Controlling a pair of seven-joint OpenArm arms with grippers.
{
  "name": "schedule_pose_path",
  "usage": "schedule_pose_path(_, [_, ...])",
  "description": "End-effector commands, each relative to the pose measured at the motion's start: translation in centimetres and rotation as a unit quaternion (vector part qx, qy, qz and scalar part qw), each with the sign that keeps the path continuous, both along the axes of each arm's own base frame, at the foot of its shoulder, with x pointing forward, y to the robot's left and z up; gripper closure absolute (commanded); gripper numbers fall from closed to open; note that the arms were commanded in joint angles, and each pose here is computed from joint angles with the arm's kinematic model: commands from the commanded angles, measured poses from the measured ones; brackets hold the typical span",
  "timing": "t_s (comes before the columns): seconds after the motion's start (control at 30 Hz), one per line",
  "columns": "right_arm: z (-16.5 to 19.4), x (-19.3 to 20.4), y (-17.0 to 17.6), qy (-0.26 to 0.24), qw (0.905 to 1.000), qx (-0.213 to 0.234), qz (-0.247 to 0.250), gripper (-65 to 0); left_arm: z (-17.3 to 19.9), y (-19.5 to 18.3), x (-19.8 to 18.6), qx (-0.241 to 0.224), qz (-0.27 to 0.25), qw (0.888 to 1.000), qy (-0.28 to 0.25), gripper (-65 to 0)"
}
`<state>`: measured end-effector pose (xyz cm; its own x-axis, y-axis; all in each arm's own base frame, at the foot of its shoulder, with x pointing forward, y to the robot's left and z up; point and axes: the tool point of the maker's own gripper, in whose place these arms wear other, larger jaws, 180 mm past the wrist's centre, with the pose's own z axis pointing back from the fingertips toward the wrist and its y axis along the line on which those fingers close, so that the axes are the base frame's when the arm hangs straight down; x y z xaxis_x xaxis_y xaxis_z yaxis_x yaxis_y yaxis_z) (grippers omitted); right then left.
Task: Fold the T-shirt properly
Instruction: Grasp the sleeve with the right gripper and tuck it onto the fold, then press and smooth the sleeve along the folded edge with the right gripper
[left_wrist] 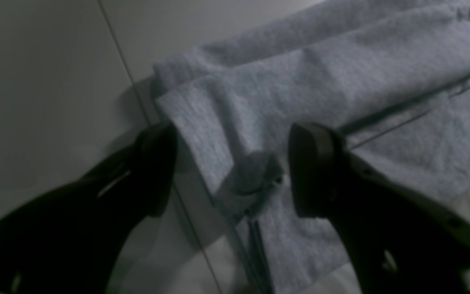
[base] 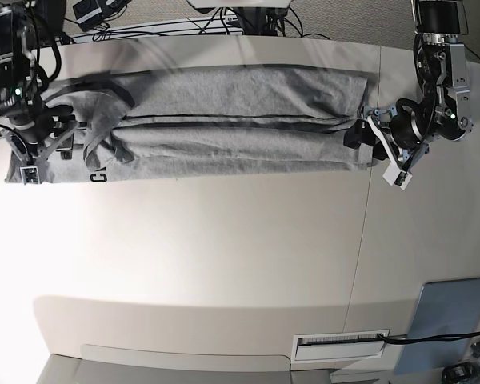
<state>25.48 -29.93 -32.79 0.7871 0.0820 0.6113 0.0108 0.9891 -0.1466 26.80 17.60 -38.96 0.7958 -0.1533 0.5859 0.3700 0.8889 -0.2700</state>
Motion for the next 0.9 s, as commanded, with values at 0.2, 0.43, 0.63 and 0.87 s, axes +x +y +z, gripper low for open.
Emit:
schedule_pose_path(0.2, [0.0, 1.6, -0.9, -0.013, 0.9995, 0.025, -0.011, -29.2, 1.3, 0.2, 1.0, -0.002, -0.002, 1.000, -0.026, -42.9])
schedule_pose_path(0.43, [-1.1, 1.4, -0.4, -0.005, 0.9987, 0.051, 0.002, -29.1, 1.4, 0.2, 1.2, -0.005, 0.000, 0.999, -0.033, -42.9])
schedule_pose_path(0.63, [-1.6, 1.7, -1.0, -0.010, 0.9983, 0.058, -0.003, -29.1, 1.4, 0.2, 1.2, -0.005, 0.000, 0.999, -0.032, -42.9])
schedule_pose_path(0.87, [-2.4, 2.9, 1.1, -0.018, 0.9920, 0.124, 0.013, -29.0, 1.4, 0.2, 1.2, -0.004, -0.001, 0.999, -0.032, -42.9])
